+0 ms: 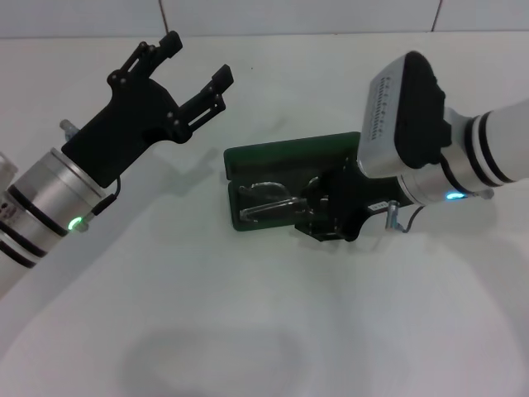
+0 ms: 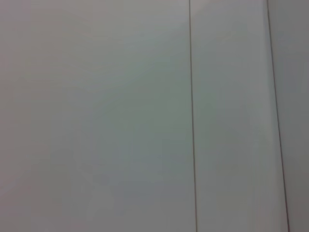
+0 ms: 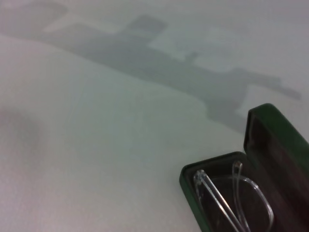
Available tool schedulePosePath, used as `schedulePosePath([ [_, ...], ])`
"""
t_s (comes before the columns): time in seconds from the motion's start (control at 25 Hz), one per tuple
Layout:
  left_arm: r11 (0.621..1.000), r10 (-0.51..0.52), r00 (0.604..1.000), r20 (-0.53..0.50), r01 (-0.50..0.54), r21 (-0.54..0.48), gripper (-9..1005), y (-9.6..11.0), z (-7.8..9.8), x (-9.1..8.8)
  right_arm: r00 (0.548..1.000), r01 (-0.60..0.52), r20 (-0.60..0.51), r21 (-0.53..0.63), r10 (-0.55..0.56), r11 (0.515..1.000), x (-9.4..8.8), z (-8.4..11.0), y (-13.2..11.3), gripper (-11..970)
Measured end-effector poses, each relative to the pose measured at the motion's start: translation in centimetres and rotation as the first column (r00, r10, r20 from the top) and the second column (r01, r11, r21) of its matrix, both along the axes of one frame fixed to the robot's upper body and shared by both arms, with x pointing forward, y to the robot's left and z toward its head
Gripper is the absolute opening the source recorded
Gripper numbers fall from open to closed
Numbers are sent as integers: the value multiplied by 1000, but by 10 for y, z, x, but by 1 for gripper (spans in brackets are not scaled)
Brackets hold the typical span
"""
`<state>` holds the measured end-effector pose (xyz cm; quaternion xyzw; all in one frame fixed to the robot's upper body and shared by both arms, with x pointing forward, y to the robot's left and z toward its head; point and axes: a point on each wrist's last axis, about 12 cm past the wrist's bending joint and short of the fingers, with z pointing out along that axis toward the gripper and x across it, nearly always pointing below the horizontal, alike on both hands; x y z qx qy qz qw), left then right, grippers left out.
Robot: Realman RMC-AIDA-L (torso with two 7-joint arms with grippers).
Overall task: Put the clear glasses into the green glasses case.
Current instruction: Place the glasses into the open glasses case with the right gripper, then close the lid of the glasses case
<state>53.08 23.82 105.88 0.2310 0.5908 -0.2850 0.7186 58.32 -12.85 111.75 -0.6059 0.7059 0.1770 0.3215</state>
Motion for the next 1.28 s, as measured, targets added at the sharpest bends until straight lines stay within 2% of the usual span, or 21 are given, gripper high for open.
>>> schedulePosePath([
  [0.16,1000,0,1000,1,0,0,852,0,0,0,1000,0,-8,4,0,1000,2,-1,3,458],
  [0.4,1000,5,1000,-1,-5,-1,852,2,0,-1,999,-4,39,49,2,999,-6,13,-1,458],
  [0.6,1000,8,1000,-3,-8,0,852,2,-1,-2,998,20,58,103,-26,995,-17,20,-24,457],
  [0.76,1000,9,1000,-5,-9,0,852,3,-1,-2,999,-4,50,248,-9,969,-34,17,-50,457],
  [0.88,1000,8,1000,-6,-8,-1,852,3,-1,-2,997,-43,71,391,16,920,-48,6,-75,457],
  [0.96,1000,7,1000,-10,-8,-4,852,3,-1,-2,995,-31,93,493,-18,869,-55,-7,-96,457],
  [1.12,1000,8,1000,-18,-8,-6,852,2,-2,-1,978,106,76,625,-196,774,-61,-35,-140,458],
  [1.28,1000,6,999,-49,-7,-9,852,2,-2,4,931,175,97,727,-351,664,-78,-46,-174,458],
])
